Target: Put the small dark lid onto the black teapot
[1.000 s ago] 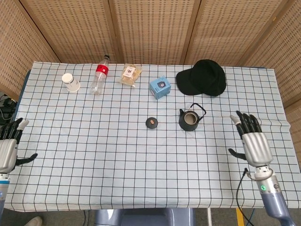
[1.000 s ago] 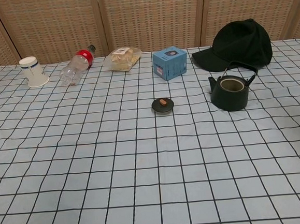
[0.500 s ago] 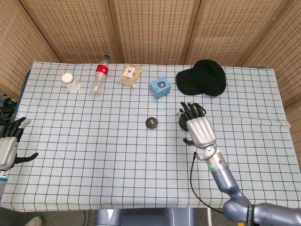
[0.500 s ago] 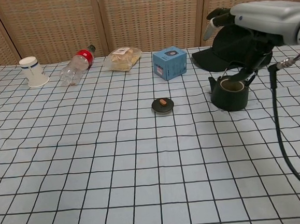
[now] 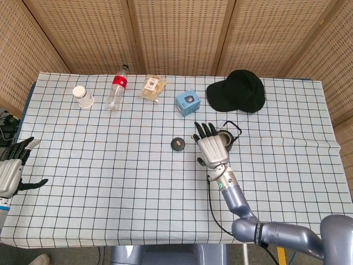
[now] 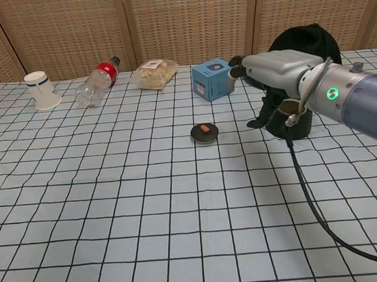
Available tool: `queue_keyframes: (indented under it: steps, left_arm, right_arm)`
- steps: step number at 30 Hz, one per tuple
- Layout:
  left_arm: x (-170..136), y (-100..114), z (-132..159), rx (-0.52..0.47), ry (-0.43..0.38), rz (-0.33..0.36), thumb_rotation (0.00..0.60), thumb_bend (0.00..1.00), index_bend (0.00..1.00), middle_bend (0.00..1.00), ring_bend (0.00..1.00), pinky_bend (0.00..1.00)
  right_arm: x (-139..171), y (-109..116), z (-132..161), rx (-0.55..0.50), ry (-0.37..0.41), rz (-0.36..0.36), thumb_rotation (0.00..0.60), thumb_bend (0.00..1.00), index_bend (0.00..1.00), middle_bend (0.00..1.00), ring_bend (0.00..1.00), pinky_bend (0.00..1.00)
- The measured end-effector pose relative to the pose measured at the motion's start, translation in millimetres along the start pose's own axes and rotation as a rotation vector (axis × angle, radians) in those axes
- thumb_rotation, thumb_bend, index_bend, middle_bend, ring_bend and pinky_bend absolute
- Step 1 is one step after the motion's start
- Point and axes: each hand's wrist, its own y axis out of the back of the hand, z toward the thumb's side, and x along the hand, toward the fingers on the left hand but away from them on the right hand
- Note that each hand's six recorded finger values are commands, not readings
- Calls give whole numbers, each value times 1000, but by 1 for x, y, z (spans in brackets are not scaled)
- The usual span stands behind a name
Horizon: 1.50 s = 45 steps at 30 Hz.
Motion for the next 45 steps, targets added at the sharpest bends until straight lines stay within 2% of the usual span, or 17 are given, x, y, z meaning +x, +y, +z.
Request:
queue_keyframes:
  steps: [10,18,28,45]
  left_arm:
    - [0,7,-6,-18,17,13,600,106,0,0,0,0]
    - [1,5,-8,-22,27,-4,600,106,0,0,0,0]
    - [2,1,-10,-20,47,-25,600,106,0,0,0,0]
    - [2,-2,-12,-19,57,-49,600,106,0,0,0,0]
  right_arm:
    - [-21,-26,13,13,-5,57,600,372,285,34,0,0]
    - [-41,-25,27,6,1,79,600,370,309,34,0,0]
    - [-61,-30,39,5,-10,148,600,370,310,35,0,0]
    - [-80,-45,45,25,-16,172,600,367,331,53,0,0]
